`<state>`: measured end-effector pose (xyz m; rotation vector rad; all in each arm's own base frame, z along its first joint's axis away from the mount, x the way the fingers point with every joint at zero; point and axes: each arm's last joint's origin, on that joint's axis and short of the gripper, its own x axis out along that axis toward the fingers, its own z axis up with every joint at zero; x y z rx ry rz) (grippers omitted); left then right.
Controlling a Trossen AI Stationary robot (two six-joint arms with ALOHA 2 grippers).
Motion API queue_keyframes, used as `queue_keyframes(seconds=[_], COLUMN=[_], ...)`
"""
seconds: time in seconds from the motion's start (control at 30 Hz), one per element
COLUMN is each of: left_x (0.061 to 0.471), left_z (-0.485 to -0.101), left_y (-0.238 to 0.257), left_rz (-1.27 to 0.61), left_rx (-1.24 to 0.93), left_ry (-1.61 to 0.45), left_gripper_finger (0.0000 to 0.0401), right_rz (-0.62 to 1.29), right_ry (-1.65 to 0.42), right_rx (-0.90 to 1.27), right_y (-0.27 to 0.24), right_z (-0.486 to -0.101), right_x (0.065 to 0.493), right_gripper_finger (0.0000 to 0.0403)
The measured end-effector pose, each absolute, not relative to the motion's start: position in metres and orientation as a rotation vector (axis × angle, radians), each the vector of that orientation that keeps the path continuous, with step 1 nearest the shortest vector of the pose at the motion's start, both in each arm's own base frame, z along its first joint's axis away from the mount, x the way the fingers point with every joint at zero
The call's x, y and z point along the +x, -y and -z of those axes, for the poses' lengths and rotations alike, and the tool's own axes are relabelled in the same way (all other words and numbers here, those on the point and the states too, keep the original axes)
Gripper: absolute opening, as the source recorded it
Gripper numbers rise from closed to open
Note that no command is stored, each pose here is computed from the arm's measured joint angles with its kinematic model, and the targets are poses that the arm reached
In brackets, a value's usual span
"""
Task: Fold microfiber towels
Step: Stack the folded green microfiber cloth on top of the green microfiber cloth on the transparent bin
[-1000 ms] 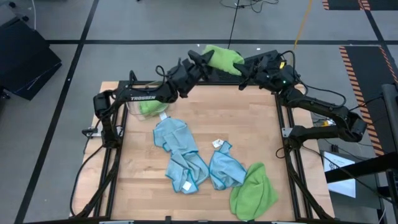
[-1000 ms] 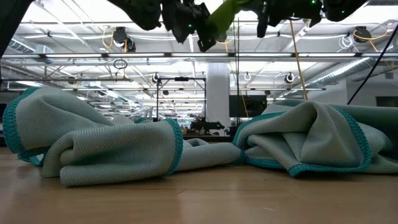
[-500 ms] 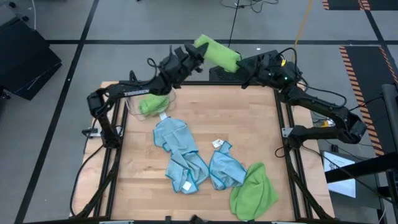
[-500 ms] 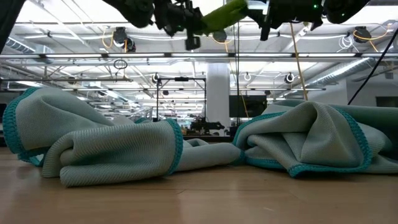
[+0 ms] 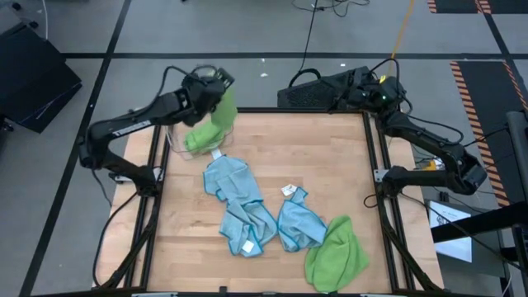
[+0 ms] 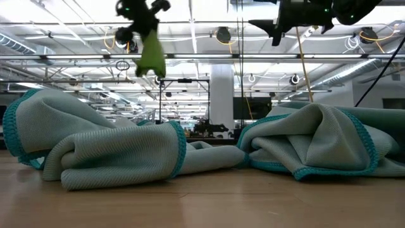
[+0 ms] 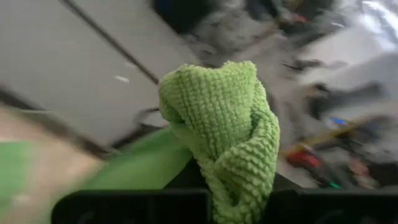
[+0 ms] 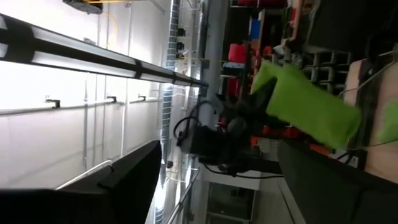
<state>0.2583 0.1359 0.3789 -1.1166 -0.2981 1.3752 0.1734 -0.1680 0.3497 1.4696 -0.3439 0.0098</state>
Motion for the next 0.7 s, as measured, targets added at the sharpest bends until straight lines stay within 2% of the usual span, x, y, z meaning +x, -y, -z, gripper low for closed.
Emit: queue_keyframes(seconds=[0.3, 0.7], left_x=[0.252, 0.24], left_z=[-0.352, -0.275], left_y=[-0.112, -0.129], left_rz=[-1.613, -1.761], left_rx=[-1.088, -1.139], left_ry=[0.306, 0.485], left_gripper_finger=[0.0011, 0.001], right_rz=[-0.026, -0.076], right_ry=[0.301, 0.236], right_rx=[1.463, 1.469], right_y=[0.169, 0.167], right_z=[-0.348, -0.348], right_x=[0.172, 0.172], right_gripper_finger=[0.0312, 0.0312])
